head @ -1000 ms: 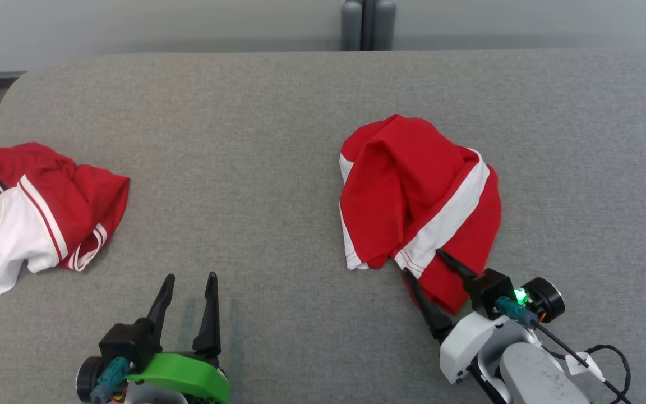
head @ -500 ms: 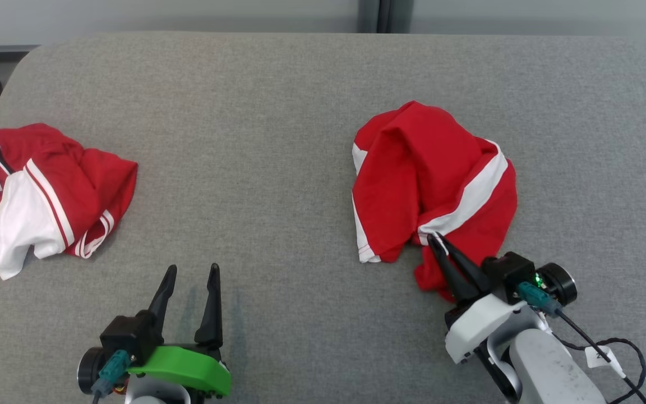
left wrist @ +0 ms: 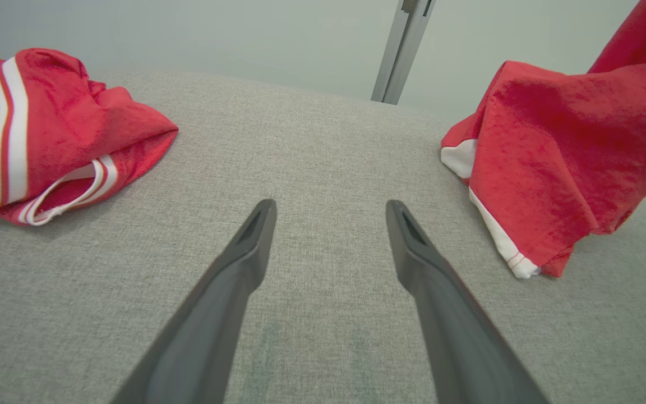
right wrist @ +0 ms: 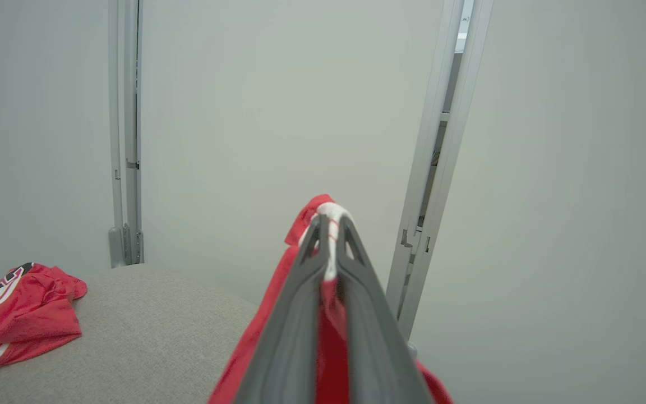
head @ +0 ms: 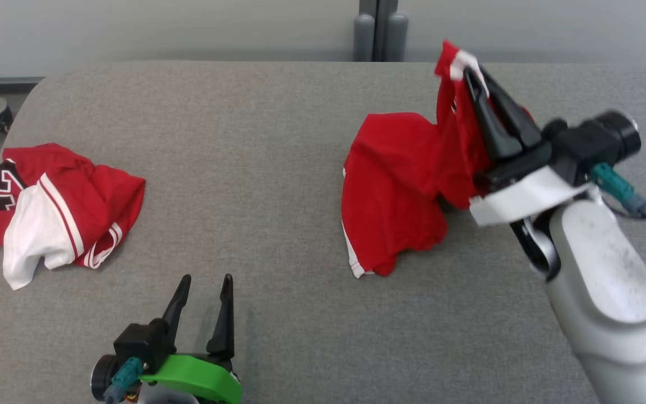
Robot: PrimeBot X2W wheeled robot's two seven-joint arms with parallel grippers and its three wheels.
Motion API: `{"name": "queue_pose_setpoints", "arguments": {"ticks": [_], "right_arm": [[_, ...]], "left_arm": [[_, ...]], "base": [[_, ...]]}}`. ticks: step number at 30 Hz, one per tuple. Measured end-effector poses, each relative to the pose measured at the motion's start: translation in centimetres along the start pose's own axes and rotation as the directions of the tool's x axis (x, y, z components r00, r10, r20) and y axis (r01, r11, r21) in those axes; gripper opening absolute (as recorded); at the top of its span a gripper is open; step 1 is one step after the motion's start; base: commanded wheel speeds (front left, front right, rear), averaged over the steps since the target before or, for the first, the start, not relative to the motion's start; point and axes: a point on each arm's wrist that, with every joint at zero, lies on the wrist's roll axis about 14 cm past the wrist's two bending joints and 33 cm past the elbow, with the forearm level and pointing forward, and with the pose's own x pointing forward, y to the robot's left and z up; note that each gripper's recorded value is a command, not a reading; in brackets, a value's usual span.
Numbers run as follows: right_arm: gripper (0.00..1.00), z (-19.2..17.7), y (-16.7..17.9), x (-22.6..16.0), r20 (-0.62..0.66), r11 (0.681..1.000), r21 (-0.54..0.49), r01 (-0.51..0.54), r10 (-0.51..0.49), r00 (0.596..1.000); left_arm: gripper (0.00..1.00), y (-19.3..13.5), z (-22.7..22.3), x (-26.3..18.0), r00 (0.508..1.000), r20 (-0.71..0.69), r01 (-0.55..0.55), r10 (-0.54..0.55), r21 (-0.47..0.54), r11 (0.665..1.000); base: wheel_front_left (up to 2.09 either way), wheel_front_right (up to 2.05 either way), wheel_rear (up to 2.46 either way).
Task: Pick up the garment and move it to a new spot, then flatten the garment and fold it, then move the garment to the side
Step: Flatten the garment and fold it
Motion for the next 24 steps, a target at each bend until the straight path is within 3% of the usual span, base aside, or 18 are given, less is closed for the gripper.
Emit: {"name": "queue_pose_setpoints", "arguments": {"ticks": [3,8,14,19,24], "right_arm": [[0.00,4.0,2.0,4.0,0.109,0.992,-0.064,-0.106,0.112,0.988],[0.00,11.6,7.0,9.5,0.278,0.949,-0.174,-0.263,0.304,0.911],[0.00,14.7,11.4,11.3,0.339,0.904,-0.201,-0.377,0.425,0.839],[0.00,11.1,9.6,10.9,0.258,0.919,-0.157,-0.363,0.393,0.883],[0.00,7.6,4.7,9.4,0.161,0.949,-0.158,-0.271,0.296,0.942]], "left_arm": [[1.00,0.1,0.1,-0.3,1.000,0.002,-0.007,0.007,-0.003,1.000],[1.00,0.4,-0.1,-1.1,1.000,-0.003,-0.019,0.019,-0.004,1.000],[1.00,1.5,0.2,-1.9,0.998,0.008,-0.060,0.061,-0.009,0.998],[1.00,1.7,-0.3,-2.0,0.998,-0.007,-0.069,0.069,-0.015,0.997],[1.00,1.3,-0.5,-1.4,0.999,-0.015,-0.049,0.049,-0.006,0.999]], "base": [[0.00,0.00,0.00],[0.00,0.00,0.00],[0.00,0.00,0.00],[0.00,0.00,0.00],[0.00,0.00,0.00]]}}
